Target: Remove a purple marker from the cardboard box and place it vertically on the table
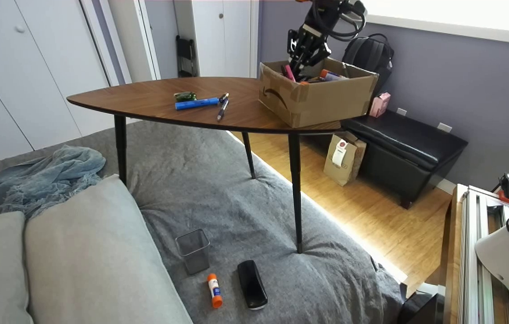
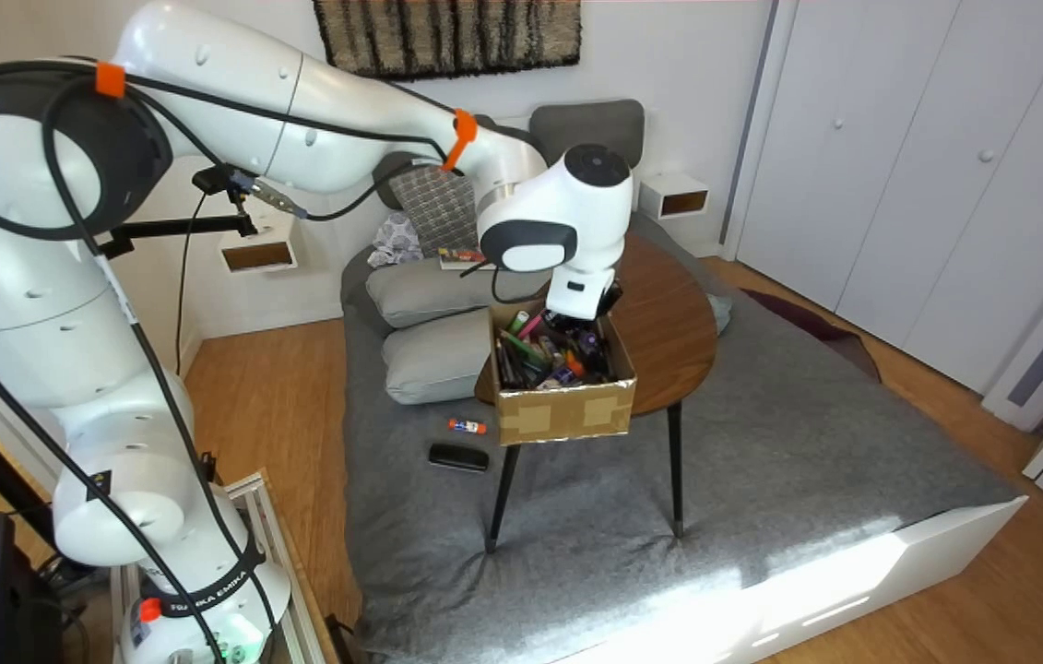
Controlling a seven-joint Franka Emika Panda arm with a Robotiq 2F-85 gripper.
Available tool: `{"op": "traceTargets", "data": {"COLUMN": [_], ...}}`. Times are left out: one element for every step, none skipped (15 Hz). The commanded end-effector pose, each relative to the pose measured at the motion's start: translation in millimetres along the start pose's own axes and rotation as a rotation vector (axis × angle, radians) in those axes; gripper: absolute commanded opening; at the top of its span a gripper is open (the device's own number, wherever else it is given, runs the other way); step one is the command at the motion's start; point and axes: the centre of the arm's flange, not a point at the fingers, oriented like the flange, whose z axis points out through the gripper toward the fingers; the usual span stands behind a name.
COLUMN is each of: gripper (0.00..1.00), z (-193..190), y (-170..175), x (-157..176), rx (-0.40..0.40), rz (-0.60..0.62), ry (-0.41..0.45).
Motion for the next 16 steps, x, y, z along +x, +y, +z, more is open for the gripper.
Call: {"op": "traceTargets", "data": {"gripper": [0.05, 0.05, 0.05, 0.05, 0.05, 0.05, 0.05, 0.05, 0.19, 0.19, 0.19, 0.19, 0.19, 0.19, 0.19, 0.19], "z": [-47.4, -57.9, -67.4, -77.0, -85.2, -93.2, -99.2, -103.0, -94.0, -98.8, -100.5, -100.5, -99.5, -98.2, -97.3, -96.8], "y": [-14.0, -18.4, -23.9, -29.6, -34.6, -39.6, -43.6, -45.8, -29.3, -32.1, -33.6, -34.6, -35.2, -35.6, -35.8, -35.9], "x": [-57.7, -71.5, -82.1, -93.7, -104.3, -115.5, -125.7, -133.8, -119.3, -127.8, -132.2, -133.2, -132.5, -131.4, -130.8, -130.7], "rx": [-0.063, -0.079, -0.09, -0.096, -0.102, -0.103, -0.103, -0.095, -0.088, -0.084, -0.083, -0.084, -0.086, -0.089, -0.091, -0.092], "rz": [-0.19, -0.242, -0.291, -0.342, -0.392, -0.442, -0.491, -0.541, -0.46, -0.49, -0.506, -0.514, -0.518, -0.52, -0.521, -0.522], "ry": [0.059, 0.099, 0.138, 0.175, 0.21, 0.243, 0.271, 0.296, 0.251, 0.268, 0.275, 0.279, 0.28, 0.281, 0.282, 0.282]}}
